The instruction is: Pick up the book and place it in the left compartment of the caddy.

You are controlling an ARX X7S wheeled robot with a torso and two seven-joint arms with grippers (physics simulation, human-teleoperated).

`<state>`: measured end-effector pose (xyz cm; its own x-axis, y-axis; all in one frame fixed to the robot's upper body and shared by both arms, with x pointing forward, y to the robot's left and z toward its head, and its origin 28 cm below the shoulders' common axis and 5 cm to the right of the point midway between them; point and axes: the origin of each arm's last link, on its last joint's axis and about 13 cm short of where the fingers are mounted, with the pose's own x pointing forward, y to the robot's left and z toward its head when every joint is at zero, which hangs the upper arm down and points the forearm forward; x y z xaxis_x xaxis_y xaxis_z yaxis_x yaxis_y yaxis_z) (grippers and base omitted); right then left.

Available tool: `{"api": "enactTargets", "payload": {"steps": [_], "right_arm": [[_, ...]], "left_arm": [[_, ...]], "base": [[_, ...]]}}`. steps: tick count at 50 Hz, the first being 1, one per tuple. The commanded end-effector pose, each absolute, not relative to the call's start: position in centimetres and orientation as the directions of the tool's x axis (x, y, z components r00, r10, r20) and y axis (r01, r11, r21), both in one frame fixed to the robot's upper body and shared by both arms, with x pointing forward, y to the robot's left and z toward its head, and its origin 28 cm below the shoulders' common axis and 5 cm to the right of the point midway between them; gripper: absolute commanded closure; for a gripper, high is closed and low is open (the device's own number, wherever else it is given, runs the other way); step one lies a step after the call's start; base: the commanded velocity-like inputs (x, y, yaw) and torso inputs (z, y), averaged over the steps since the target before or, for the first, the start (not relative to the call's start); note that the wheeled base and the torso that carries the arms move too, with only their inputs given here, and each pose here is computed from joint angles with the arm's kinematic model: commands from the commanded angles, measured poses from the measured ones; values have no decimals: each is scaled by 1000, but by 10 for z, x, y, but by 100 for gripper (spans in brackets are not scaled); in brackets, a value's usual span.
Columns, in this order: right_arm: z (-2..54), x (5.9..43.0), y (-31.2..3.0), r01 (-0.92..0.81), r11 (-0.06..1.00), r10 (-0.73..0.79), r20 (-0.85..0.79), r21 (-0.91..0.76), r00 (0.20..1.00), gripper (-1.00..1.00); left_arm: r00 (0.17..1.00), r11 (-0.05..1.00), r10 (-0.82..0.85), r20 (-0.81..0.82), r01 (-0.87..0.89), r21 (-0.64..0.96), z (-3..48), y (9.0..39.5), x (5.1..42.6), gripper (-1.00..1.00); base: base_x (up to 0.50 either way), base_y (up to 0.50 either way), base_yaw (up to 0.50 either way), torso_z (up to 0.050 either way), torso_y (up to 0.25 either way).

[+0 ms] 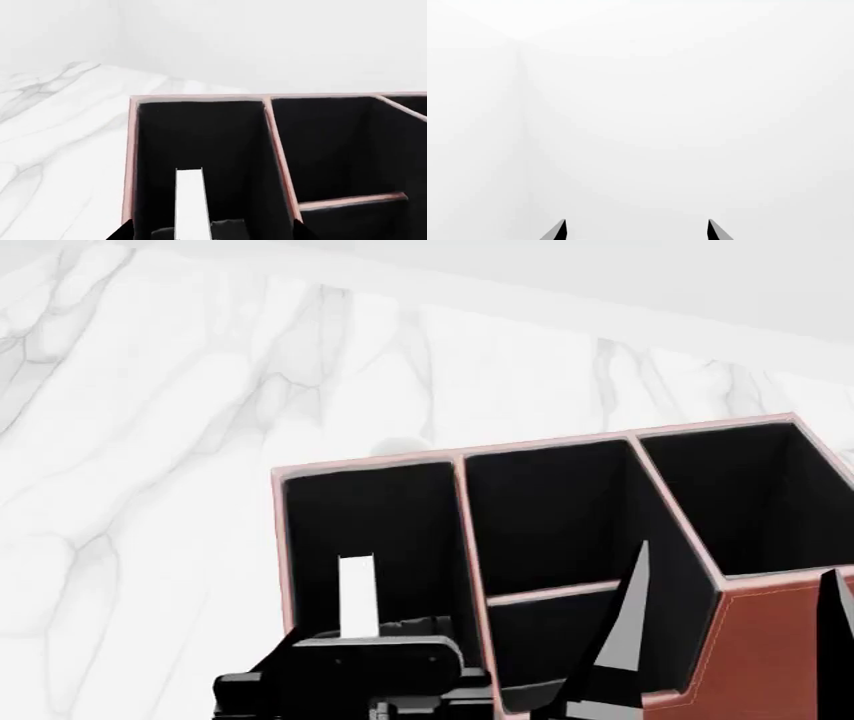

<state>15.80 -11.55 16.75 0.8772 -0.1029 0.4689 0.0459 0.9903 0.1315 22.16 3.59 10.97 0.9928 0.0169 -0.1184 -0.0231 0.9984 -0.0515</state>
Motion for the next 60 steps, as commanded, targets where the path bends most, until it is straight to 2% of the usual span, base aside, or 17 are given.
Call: {"api": "enactTargets", "payload": {"steps": [1,21,38,49,60], "right_arm": [[169,163,-118,51,990,-110,486,134,867,-100],[169,162,-117,47,990,-106,488,133,866,-100],[169,162,-118,47,990,-106,489,131,866,-100],[170,162,-118,50,990,-108,491,130,864,-100],[169,162,-118,54,991,-109,490,124,865,-100]], "left_arm": [[998,994,-57,-20,55,-93,140,38,211,-100],[973,986,-136,187,152,-70,174,66,193,-100],[961,998,-50,274,59,-26,183,94,193,-100],[943,997,-75,323,74,15,176,116,183,-100],[934,999,24,357,-39,36,170,145,175,-100]], "base": [[0,0,0,0,0],[0,0,0,0,0],[0,0,0,0,0],[0,0,0,0,0],[0,0,0,0,0]]}}
